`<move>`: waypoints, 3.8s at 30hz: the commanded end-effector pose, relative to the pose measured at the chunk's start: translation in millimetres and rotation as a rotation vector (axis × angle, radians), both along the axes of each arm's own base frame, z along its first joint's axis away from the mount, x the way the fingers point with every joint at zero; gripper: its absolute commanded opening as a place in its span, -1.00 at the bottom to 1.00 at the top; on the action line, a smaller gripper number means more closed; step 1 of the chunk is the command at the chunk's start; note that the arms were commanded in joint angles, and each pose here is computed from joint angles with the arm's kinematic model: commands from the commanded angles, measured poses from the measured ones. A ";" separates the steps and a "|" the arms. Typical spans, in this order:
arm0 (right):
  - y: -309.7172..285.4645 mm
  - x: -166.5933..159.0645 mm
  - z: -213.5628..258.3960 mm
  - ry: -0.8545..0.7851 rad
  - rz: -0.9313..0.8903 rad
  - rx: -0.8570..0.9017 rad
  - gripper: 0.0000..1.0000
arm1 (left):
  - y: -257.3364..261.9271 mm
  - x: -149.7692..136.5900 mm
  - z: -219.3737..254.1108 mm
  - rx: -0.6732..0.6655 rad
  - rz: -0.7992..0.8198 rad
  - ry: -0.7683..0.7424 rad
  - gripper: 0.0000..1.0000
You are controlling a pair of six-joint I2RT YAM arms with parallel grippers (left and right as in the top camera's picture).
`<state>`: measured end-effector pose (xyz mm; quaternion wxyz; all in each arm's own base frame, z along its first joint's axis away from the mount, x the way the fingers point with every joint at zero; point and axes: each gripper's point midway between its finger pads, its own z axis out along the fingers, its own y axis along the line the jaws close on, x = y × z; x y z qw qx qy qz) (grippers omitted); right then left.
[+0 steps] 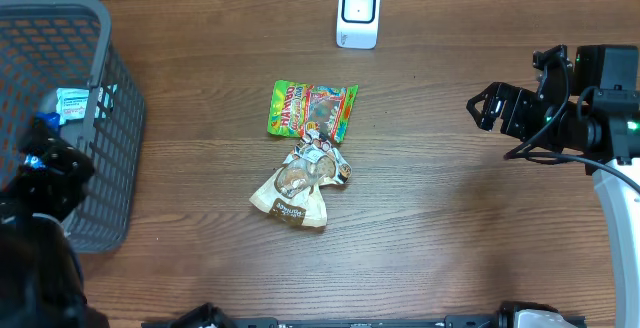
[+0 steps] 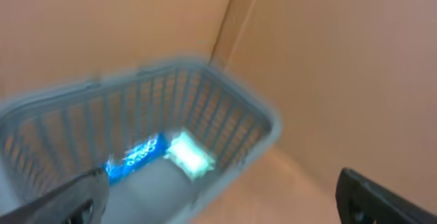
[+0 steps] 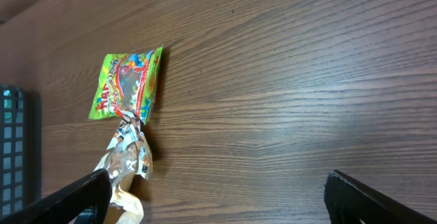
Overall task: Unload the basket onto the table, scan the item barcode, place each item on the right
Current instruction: 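Lower the left gripper into the basket and grasp the green wipes pack, then lift the wipes pack out and place it on the bread bag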
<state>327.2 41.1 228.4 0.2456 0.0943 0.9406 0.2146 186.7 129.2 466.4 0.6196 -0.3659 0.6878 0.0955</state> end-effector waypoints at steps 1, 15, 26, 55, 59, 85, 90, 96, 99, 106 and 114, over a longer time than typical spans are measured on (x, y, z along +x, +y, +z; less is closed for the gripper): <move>2.8 2.8 10.6 -0.029 0.013 0.004 1.00 | 23.3 22.7 14.1 0.039 0.058 -0.050 0.95; 4.3 -4.0 6.9 0.004 0.016 0.012 1.00 | 158.5 146.2 -35.1 -0.170 0.276 0.323 1.00; 4.3 -3.7 7.1 0.003 0.016 0.012 1.00 | 191.2 205.6 -258.6 -0.641 0.141 0.689 1.00; 4.4 -4.8 6.5 0.010 0.012 0.015 1.00 | 172.2 260.7 -388.2 -0.703 0.257 0.751 1.00; 4.4 -4.8 6.5 0.010 0.012 0.015 1.00 | 170.9 260.6 -409.1 -0.722 0.277 0.740 1.00; 4.4 -3.9 6.9 0.014 -0.005 0.026 1.00 | 143.5 245.9 -443.2 -0.726 0.190 0.842 -0.92; 4.4 -3.8 7.0 0.013 -0.005 0.026 1.00 | 146.4 251.1 -397.8 -0.659 0.144 0.785 -0.91; 4.4 -3.8 7.0 0.013 -0.005 0.026 1.00 | 146.9 251.2 -284.2 -0.492 0.071 0.621 -0.88; 4.3 -3.9 6.9 0.014 -0.005 0.025 1.00 | 141.0 240.1 -223.7 -0.410 0.049 0.533 -0.87; 4.3 -3.8 7.0 0.013 -0.005 0.025 1.00 | 104.1 194.7 -116.9 -0.284 -0.020 0.389 -0.83; 4.2 -2.1 8.0 0.005 -0.005 0.025 1.00 | -4.2 190.4 -101.5 -0.202 -0.384 0.488 -0.78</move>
